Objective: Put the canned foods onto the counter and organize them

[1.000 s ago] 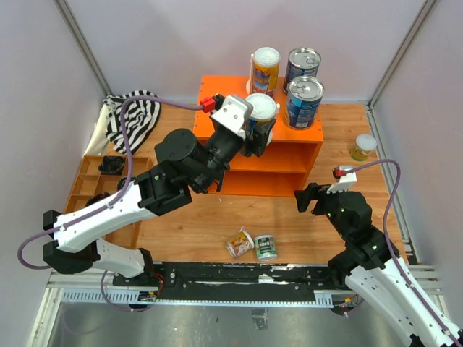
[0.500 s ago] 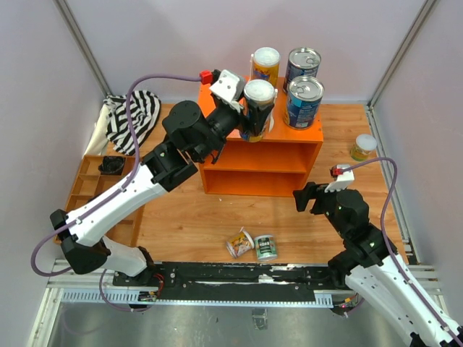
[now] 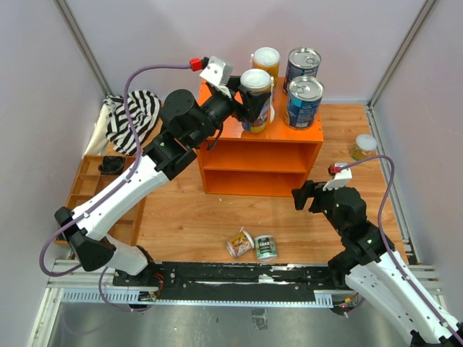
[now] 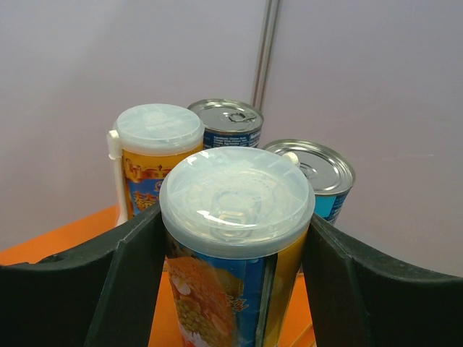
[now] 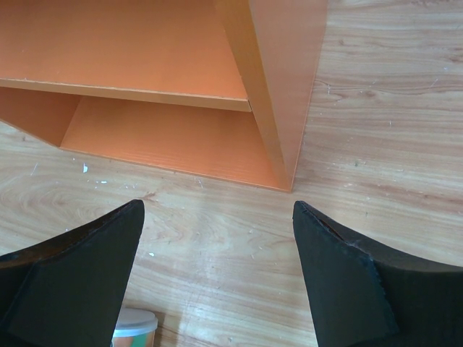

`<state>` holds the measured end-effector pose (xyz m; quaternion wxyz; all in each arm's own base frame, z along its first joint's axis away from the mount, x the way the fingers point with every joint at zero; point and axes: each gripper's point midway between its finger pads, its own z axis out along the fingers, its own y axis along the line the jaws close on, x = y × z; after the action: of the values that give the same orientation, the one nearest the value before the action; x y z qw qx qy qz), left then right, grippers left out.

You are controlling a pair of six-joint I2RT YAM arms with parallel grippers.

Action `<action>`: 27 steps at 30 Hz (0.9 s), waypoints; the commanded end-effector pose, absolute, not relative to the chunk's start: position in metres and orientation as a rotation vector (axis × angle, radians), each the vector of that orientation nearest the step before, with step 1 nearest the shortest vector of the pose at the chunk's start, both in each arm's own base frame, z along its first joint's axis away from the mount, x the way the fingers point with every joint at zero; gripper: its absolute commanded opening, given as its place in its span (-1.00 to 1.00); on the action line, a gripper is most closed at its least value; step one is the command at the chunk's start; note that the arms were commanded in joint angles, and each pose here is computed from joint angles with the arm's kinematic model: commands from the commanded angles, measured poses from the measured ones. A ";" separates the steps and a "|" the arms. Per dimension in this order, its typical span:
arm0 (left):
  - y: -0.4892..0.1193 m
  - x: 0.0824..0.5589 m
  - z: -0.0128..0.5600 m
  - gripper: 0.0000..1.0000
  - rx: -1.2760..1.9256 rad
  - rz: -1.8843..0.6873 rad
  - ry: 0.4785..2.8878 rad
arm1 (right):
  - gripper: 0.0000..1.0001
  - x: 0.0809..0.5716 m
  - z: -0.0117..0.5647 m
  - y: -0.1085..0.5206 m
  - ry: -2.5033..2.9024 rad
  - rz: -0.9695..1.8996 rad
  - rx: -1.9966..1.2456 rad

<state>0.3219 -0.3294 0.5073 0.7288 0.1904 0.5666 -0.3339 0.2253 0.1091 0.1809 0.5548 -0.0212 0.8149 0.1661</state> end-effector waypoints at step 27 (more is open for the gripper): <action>-0.333 0.324 0.541 -0.99 0.409 -0.798 1.011 | 0.69 0.228 0.174 0.118 1.919 0.410 -0.075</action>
<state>0.3367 -0.3476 0.4825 0.7224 0.2092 0.5563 -0.3535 0.2290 0.1114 0.1778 0.5548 -0.0213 0.8149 0.1663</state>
